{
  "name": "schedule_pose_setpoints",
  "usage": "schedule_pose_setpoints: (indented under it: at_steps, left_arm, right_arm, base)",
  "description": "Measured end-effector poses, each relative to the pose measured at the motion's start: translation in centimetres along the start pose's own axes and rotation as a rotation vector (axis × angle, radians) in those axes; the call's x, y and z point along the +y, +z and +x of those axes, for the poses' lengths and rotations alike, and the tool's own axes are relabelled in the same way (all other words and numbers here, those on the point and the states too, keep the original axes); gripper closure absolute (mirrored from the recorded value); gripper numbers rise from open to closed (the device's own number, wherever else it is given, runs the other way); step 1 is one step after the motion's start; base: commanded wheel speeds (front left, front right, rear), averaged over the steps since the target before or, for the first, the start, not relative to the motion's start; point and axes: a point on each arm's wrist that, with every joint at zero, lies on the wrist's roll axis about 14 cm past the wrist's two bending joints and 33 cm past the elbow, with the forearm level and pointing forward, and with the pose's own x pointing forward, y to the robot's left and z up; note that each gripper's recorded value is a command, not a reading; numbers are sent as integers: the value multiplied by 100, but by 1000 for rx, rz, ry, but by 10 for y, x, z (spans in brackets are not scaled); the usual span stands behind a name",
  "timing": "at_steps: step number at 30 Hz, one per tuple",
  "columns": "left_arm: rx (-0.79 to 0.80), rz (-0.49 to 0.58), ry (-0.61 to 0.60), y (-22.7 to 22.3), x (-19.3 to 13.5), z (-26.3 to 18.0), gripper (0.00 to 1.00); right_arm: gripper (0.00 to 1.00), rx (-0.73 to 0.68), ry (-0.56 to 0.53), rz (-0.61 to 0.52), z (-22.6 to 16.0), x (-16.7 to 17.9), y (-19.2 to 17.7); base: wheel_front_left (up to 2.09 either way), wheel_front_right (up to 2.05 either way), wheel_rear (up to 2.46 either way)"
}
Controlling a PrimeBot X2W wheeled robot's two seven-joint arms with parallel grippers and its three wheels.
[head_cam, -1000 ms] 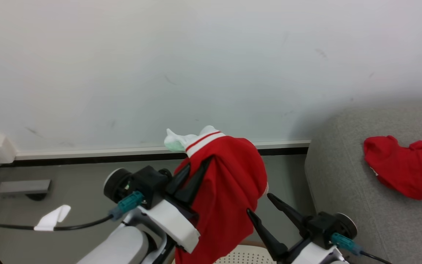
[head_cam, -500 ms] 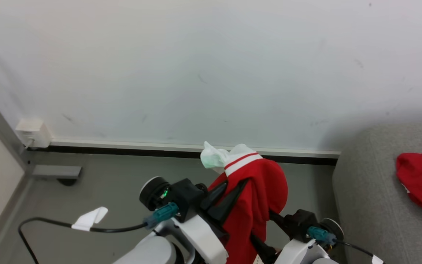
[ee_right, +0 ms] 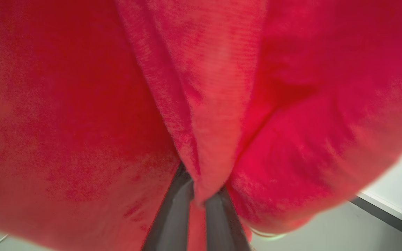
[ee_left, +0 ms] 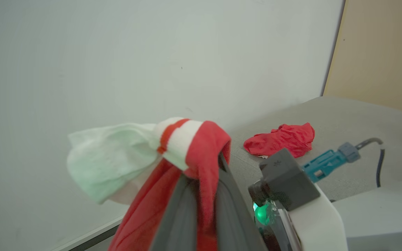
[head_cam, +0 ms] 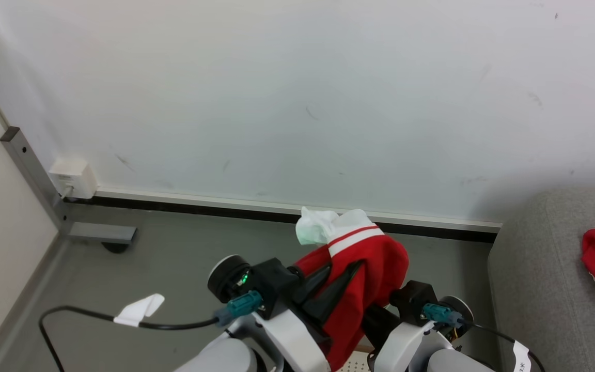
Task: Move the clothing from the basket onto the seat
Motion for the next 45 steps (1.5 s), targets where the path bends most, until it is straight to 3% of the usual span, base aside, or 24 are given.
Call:
schedule_pose_setpoints:
  at_steps: [9,22,24,25,33,45]
  left_arm:
    - [22,-8,64,-9,18,-3,100]
    - [72,-57,72,-36,13,-8,99]
    - [73,-67,60,-39,8,-7,31]
    - [77,-72,49,-41,5,-6,1]
    - [69,-106,-42,-45,-24,9,0]
    - [42,-123,-211,-48,-68,40,0]
  right_arm:
    - [100,-66,-17,11,-7,-12,18]
    - [100,-300,-207,63,-49,-64,65]
    - [100,-330,-228,63,-55,-69,73]
    - [100,-345,-240,59,-58,-72,76]
    - [100,-463,-374,5,-99,-108,107]
    - [100,-554,-629,-118,-192,-159,131]
  base:
    - [0,0,0]
    - [0,0,0]
    - [0,0,0]
    - [0,0,0]
    - [0,0,0]
    - [0,0,0]
